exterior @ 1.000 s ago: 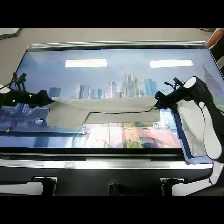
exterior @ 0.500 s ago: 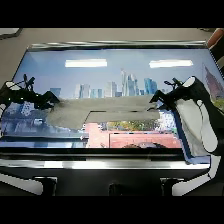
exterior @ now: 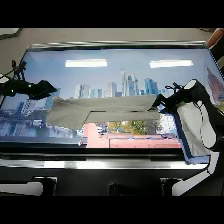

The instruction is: Fold the shirts.

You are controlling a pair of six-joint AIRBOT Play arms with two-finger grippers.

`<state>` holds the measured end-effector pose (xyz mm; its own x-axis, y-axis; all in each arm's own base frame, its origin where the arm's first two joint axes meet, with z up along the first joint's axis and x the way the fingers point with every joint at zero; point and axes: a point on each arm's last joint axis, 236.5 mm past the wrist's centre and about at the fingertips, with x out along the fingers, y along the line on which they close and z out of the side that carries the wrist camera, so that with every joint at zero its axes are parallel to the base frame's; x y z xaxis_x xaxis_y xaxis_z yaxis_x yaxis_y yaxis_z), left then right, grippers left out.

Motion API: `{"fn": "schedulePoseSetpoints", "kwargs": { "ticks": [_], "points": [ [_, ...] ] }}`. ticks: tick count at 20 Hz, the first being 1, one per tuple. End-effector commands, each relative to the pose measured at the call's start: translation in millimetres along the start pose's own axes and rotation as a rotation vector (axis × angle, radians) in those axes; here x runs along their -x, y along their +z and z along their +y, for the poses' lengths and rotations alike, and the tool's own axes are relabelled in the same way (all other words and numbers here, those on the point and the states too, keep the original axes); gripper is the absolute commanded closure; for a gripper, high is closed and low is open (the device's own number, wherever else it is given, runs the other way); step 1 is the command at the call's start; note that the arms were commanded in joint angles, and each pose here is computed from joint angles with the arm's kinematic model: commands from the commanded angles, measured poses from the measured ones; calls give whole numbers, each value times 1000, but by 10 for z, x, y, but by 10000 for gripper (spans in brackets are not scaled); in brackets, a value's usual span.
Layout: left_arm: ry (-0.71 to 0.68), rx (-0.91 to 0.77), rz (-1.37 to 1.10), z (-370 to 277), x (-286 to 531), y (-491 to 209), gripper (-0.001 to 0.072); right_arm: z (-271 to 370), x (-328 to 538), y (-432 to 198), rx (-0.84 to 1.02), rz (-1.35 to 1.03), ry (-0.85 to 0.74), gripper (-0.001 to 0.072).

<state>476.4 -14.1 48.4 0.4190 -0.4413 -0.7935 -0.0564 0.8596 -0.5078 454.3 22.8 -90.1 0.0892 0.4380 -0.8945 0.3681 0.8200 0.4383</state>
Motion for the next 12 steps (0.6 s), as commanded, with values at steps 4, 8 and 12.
{"fn": "schedulePoseSetpoints", "kwargs": {
  "ticks": [4, 8, 12],
  "points": [
    [-68, -125, 11, -656, -110, -141, 292, 485, -23, 66, 56, -62, 108, 670],
    [-178, -146, 113, -1352, -872, -767, 667, 1180, 889, -169, 243, -187, 248, 671],
    [-322, 69, 249, -2046, -1809, -1555, 668, 1803, 1694, -784, 454, -309, 284, 670]
  ]
}}
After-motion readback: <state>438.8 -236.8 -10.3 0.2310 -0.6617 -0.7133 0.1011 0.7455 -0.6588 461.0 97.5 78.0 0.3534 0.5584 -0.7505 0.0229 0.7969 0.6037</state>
